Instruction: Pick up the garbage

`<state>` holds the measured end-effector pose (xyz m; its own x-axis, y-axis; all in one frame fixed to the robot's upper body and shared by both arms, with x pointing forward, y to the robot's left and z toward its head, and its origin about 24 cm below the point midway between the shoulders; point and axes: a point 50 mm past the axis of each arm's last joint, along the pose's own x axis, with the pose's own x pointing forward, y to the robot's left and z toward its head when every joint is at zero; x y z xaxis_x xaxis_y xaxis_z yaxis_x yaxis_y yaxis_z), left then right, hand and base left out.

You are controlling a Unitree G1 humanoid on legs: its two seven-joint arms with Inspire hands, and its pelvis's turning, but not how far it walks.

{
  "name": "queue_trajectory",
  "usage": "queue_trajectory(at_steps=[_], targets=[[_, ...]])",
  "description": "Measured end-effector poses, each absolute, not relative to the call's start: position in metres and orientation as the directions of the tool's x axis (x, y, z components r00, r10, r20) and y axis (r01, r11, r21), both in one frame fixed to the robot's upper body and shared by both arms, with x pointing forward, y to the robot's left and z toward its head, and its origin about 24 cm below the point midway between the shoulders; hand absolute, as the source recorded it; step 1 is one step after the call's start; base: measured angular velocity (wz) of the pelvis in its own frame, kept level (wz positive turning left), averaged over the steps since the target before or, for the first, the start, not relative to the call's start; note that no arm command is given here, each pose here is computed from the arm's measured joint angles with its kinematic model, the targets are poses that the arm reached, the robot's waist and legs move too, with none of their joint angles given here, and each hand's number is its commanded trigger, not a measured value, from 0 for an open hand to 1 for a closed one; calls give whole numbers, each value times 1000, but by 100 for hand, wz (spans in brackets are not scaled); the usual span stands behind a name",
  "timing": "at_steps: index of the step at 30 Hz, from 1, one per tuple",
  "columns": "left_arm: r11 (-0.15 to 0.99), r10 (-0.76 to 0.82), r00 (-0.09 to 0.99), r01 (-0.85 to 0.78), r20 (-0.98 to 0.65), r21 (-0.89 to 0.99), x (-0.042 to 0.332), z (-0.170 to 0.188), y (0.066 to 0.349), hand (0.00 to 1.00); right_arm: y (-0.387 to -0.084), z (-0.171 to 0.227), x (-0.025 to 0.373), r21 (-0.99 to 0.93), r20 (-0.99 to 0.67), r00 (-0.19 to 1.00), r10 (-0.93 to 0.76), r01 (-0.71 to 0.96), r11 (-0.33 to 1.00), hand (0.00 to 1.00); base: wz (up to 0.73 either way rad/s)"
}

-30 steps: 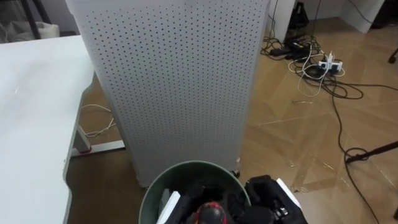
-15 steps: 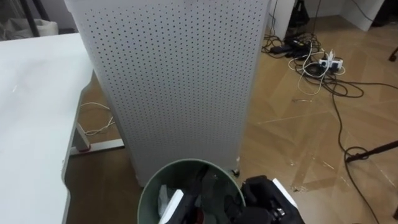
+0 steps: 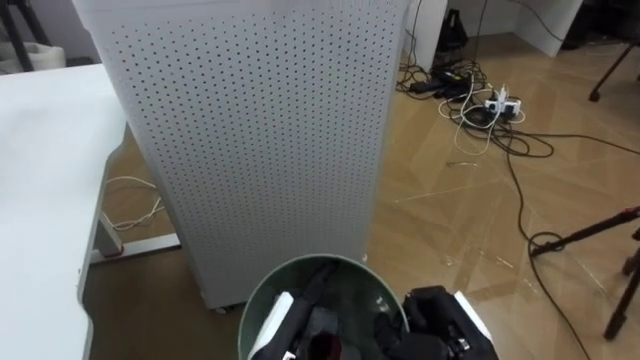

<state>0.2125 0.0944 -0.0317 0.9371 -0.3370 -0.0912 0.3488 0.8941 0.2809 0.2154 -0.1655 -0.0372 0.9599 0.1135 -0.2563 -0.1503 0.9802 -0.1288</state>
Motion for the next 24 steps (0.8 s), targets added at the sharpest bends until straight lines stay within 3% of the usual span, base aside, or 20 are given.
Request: queue_trajectory(at_steps=[6,17,24], targets=[[896,-347,938,336,-15,291,218,-15,96,0,-180,-57,203,-114,-319,947,37,-77,990,100,1],[889,-331,943,321,-26,326,215,-16,114,0,-226,-116,151,-203,-608,770,-195,87,975,100,-3],[923,-213,976,216,-44,320,212,-22,136,0,-236,-131,128,-242,-693,684,-226,75,967,100,-19]])
